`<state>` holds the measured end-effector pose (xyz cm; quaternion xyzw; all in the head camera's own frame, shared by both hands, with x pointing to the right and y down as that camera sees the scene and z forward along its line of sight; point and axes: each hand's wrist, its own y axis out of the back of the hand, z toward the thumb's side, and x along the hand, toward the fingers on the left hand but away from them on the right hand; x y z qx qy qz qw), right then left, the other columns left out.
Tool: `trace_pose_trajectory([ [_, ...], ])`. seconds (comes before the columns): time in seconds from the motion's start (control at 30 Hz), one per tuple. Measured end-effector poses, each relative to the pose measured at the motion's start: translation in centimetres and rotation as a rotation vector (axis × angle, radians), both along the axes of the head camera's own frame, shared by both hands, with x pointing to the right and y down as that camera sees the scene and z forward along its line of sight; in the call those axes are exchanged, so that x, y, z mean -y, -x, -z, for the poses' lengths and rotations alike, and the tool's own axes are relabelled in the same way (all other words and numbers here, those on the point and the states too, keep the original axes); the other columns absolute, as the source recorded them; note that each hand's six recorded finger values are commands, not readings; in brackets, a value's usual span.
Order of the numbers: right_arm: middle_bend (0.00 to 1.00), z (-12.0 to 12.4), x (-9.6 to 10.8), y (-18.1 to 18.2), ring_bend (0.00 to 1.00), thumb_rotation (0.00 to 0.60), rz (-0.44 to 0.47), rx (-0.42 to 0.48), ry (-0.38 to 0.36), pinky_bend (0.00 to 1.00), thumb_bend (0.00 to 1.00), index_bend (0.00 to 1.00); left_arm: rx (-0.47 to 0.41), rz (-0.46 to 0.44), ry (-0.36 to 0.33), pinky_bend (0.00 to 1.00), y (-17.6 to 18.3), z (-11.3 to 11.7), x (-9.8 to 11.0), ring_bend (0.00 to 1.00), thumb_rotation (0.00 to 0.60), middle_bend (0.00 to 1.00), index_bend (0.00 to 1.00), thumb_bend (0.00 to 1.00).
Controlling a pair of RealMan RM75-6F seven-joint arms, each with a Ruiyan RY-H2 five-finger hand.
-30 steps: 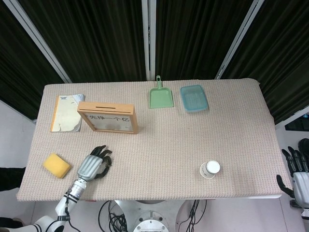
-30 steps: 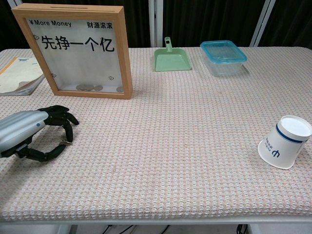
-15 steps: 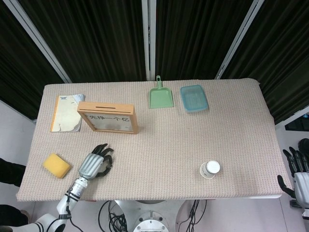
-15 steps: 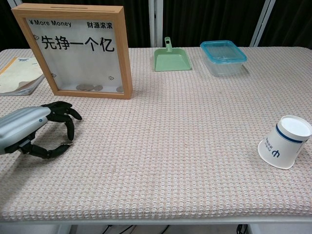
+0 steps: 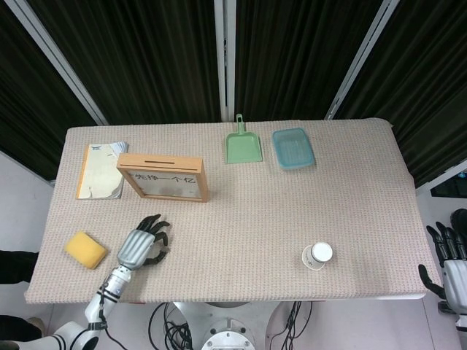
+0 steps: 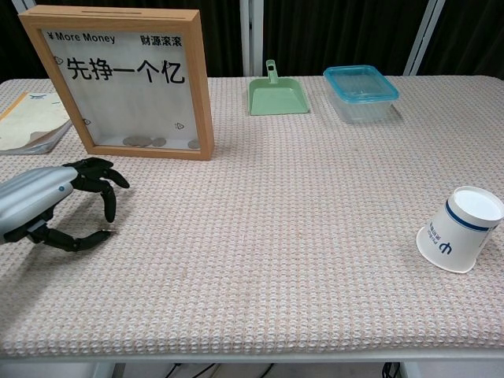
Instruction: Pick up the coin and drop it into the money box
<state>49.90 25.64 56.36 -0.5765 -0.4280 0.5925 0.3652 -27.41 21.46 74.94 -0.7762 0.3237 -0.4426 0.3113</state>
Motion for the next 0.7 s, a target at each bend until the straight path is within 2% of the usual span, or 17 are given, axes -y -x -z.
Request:
trace_pose_trajectory([
  [0.7, 0.00, -0.31, -0.08, -0.23, 0.00, 0.600, -0.008, -0.003, 0.015, 0.00, 0.35, 0.00, -0.003, -0.005, 0.007, 0.11, -0.02, 0.02, 0.13, 0.05, 0.600, 0.21, 0.58, 0.38],
])
